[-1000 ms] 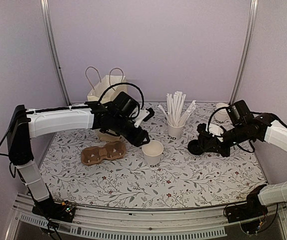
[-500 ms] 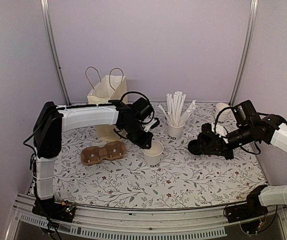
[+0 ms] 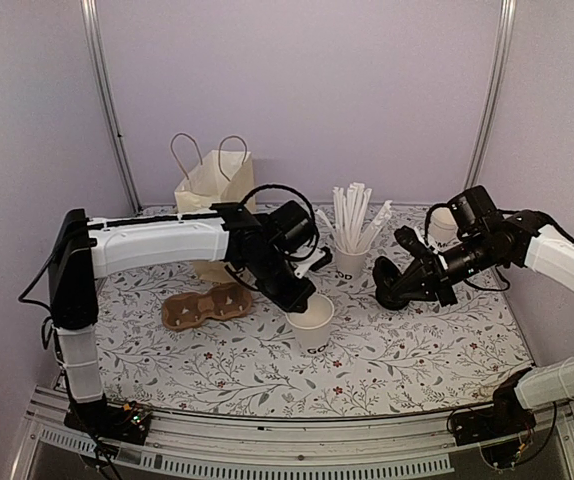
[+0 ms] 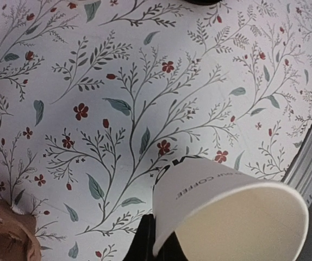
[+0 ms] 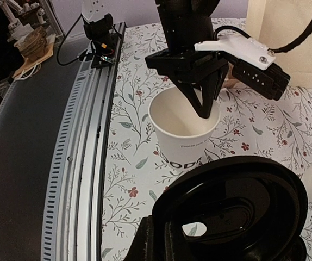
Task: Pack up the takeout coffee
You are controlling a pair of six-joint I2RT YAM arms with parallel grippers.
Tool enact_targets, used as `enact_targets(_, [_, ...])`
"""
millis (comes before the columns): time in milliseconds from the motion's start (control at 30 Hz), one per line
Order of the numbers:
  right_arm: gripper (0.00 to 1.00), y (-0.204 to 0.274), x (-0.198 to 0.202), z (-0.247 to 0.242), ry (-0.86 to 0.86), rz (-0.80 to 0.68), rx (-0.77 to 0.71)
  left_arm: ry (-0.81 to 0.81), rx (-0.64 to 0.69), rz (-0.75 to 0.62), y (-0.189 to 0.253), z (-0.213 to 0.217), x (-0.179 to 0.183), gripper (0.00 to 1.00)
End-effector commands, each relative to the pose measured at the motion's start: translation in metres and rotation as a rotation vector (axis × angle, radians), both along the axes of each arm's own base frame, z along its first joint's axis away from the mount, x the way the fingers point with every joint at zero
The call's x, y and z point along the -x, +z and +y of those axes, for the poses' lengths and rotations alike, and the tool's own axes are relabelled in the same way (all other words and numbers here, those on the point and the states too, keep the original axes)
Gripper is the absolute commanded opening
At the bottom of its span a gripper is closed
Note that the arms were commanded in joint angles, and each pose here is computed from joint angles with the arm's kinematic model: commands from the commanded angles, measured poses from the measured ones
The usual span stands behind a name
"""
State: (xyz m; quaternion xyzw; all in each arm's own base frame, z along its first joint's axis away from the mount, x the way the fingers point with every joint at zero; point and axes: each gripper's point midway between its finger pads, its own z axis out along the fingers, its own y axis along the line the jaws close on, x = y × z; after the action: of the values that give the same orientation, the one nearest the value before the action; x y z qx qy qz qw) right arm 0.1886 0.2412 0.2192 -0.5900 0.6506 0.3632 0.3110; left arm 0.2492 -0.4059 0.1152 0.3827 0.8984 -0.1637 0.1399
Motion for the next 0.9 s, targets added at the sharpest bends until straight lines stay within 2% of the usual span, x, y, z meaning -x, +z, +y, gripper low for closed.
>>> enact_targets(0, [0.06, 0.030, 0.019, 0.013, 0.123, 0.058, -0.134, -0.004, 0.002, -0.007, 0.004, 0.002, 0.022, 0.00])
enact_targets(167, [0.06, 0.043, 0.027, 0.017, 0.169, 0.114, -0.196, 0.001, 0.041, -0.015, -0.005, -0.005, 0.021, 0.01])
enact_targets(267, [0.06, 0.050, 0.030, 0.019, 0.191, 0.139, -0.218, 0.010, 0.022, -0.030, -0.011, -0.004, 0.018, 0.22])
enact_targets(333, [0.06, 0.056, 0.032, 0.020, 0.207, 0.157, -0.234, 0.021, 0.019, -0.051, -0.005, -0.003, 0.016, 0.32])
enact_targets(433, [0.06, 0.068, 0.035, 0.021, 0.231, 0.171, -0.270, 0.049, 0.048, -0.120, 0.023, 0.001, 0.010, 0.43])
enact_targets(500, [0.06, 0.076, 0.036, 0.023, 0.247, 0.183, -0.294, 0.058, 0.088, -0.220, 0.051, 0.002, 0.004, 0.46])
enact_targets(600, [0.06, 0.093, 0.034, 0.025, 0.270, 0.170, -0.330, 0.023, 0.238, -0.382, 0.106, -0.003, 0.008, 0.54])
enact_targets(700, [0.06, 0.113, 0.032, 0.028, 0.297, 0.145, -0.374, -0.006, 0.544, -0.519, 0.171, -0.012, 0.026, 0.70])
enact_targets(733, [0.06, 0.120, 0.032, 0.029, 0.308, 0.135, -0.391, 0.007, 0.654, -0.553, 0.193, -0.012, 0.031, 0.88])
enact_targets(767, [0.06, 0.126, 0.031, 0.029, 0.316, 0.129, -0.405, 0.024, 0.755, -0.584, 0.213, -0.011, 0.035, 0.98])
enact_targets(867, [0.07, 0.142, 0.031, 0.031, 0.339, 0.110, -0.449, 0.043, 0.962, -0.649, 0.256, -0.006, 0.046, 1.00])
